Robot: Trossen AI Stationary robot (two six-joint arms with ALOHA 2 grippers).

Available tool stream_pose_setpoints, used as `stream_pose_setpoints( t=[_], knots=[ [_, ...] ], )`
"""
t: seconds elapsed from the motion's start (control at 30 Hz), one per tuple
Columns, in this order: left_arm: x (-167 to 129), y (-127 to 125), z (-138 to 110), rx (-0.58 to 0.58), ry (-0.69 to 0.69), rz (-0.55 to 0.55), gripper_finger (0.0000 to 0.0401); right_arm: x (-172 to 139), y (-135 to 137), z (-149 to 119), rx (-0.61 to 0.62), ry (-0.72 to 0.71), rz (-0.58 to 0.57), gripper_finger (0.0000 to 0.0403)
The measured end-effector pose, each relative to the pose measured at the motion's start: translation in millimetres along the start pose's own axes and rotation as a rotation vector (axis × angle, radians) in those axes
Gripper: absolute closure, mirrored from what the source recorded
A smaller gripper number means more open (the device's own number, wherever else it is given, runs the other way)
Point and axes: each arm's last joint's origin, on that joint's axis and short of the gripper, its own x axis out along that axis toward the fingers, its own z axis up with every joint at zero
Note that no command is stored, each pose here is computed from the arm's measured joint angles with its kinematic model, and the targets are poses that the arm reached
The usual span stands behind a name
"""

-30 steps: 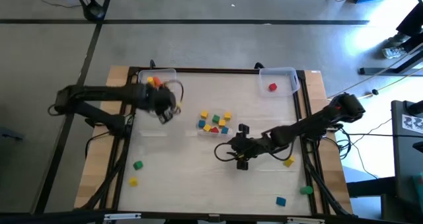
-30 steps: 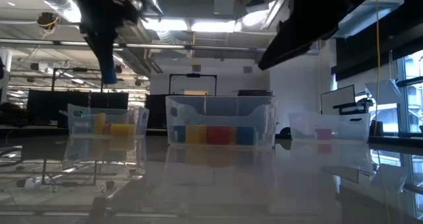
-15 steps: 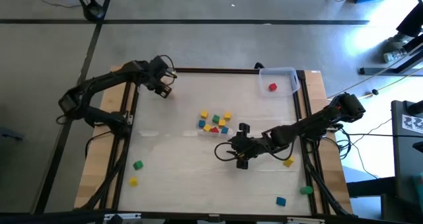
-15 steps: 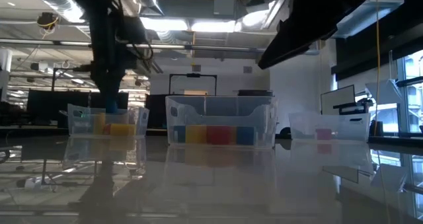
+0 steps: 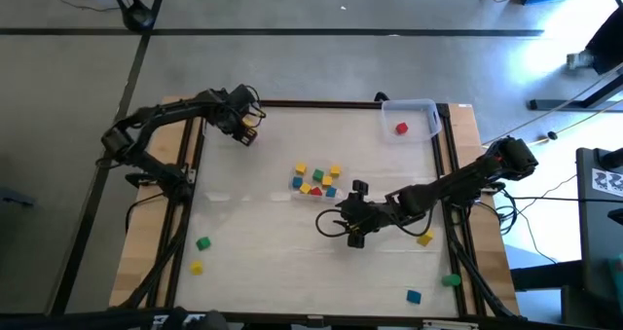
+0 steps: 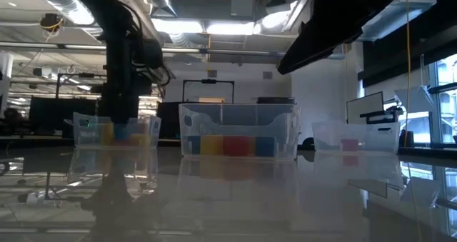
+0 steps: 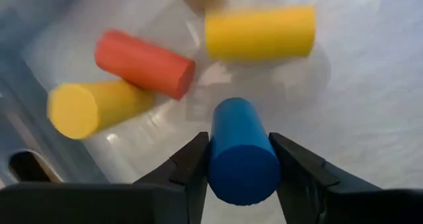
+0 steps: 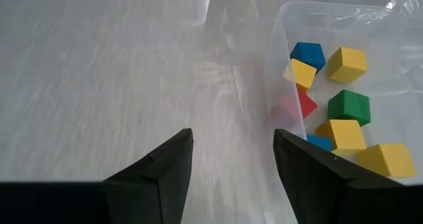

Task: Sort blocks by size
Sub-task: Put the blue cylindrical block into the top left transparent bin, then move the yellow triangular block to the bottom of the table

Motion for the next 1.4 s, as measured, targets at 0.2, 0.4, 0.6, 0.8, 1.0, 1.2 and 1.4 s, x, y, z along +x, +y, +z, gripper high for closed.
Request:
stream_pose_setpoints(
  t=[0.2,0.4,0.6,0.8,1.0,1.2,1.4],
  knots=[
    [0,3,2,0.001,-0.009,0.000,0.0230,0,0,0,0.002,-0.005,-0.006,0.0194],
    [-7,4,1,0.028,0.001,-0.006,0.0196,0,0,0,0.002,-0.006,-0.011,0.0194],
    [-53,8,2,0.034,-0.128,-0.013,0.0187,0,0,2,0.017,-0.022,-0.002,0.0194],
    [-111,4,-11,0.050,-0.399,-0.073,0.0190,-15,2,3,0.060,0.078,0.099,0.0194],
    [-153,-18,-43,0.173,-0.619,-0.212,0.0191,-61,5,-3,0.197,0.318,0.046,0.0194],
    [-167,-40,-73,0.255,-0.748,-0.380,0.0191,-86,27,-23,0.394,0.500,0.063,0.0194],
    [-153,-61,-96,0.352,-0.691,-0.458,0.0191,-106,46,-48,0.795,0.671,-0.107,0.0194]
  ],
)
